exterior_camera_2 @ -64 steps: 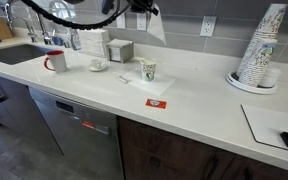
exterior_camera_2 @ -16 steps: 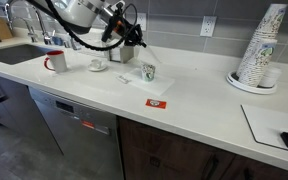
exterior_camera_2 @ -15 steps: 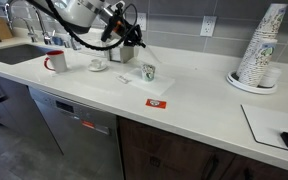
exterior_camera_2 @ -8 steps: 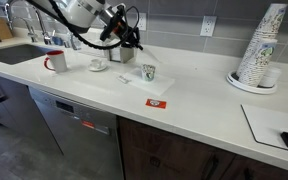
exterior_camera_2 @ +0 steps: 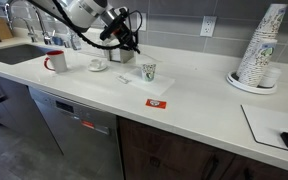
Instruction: Remove the paper from the white and red mug cup and cover it on the styrofoam cup top
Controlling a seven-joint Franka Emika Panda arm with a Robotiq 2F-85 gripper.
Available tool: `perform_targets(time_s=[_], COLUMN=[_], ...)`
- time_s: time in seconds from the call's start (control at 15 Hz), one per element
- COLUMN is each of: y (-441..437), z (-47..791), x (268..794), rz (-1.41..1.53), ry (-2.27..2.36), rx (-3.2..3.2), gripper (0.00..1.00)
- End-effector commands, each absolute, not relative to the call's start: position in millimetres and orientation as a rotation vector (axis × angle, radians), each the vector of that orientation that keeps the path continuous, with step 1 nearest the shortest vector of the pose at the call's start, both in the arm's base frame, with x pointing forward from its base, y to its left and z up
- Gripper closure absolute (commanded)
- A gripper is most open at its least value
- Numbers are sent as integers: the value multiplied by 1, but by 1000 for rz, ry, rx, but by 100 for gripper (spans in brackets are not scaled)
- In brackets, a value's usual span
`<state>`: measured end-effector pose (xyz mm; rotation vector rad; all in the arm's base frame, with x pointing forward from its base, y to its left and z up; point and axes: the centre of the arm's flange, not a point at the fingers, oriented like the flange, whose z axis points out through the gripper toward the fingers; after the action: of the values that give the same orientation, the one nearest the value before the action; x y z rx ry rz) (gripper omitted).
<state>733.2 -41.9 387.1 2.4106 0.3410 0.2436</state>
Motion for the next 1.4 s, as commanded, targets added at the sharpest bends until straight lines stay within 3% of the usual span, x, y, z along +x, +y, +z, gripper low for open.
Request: perform_targets(time_s=[0.0,1.0,1.07,1.2,1.33], y=[-49,-59,-60,-61,-60], z=[385,387,386,388,396], x=[741,744,745,745,744], rz=[159,148,149,151,167], ry=[365,349,348,346,344], rx=[2443,2461,2446,2449,2453], gripper=[100,98,73,69,56])
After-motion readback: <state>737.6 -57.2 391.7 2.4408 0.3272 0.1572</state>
